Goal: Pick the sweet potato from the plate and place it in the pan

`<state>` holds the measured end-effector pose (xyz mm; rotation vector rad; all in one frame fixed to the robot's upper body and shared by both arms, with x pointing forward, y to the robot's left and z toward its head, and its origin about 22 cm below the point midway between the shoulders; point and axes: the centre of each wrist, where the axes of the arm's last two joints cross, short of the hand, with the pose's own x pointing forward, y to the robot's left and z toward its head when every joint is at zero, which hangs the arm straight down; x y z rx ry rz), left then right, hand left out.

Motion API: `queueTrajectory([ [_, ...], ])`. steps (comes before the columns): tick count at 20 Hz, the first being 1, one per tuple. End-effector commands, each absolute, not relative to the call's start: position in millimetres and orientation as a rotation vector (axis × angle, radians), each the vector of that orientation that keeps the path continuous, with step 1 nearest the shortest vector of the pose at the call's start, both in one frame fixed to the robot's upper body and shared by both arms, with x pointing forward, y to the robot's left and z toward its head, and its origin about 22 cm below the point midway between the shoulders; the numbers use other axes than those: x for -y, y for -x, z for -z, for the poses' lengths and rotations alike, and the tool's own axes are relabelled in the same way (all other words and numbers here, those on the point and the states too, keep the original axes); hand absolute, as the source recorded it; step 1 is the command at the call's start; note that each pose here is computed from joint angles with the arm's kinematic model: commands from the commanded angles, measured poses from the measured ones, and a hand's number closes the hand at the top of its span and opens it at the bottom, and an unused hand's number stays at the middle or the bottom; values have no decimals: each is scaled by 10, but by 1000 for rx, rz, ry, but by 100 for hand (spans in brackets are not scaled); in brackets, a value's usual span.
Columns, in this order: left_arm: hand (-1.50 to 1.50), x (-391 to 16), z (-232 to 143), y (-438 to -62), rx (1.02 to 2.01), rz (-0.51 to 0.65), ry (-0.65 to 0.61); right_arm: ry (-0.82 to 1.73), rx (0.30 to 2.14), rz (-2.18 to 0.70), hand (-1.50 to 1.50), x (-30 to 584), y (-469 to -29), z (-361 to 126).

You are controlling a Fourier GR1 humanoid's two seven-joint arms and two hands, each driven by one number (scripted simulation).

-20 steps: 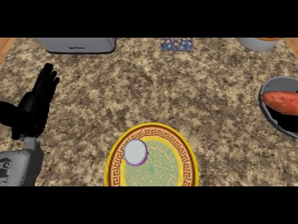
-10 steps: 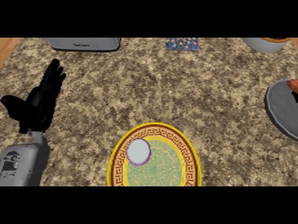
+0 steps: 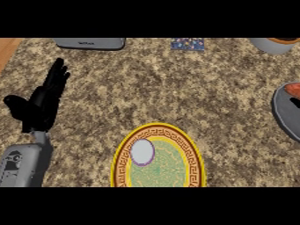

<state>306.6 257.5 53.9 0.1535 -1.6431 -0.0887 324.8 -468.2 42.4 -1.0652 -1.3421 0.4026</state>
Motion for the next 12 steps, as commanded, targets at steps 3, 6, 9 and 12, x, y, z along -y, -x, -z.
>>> queueTrajectory([
  [3, 0, -2584, -623, -3086, 1646, 73, -143, 756, 1317, -360, -150, 4710, -3181, -155],
  [6, 0, -2655, -618, -3041, 1658, 93, -152, 778, 1323, -388, -150, 4700, -3143, -41],
  [9, 0, -2497, -488, -3057, 1645, 80, -168, 772, 1449, -329, -150, 4736, -3110, -30],
  [12, 0, -2699, -559, -3088, 1626, 70, -169, 764, 1571, -187, -150, 4771, -3164, -140],
])
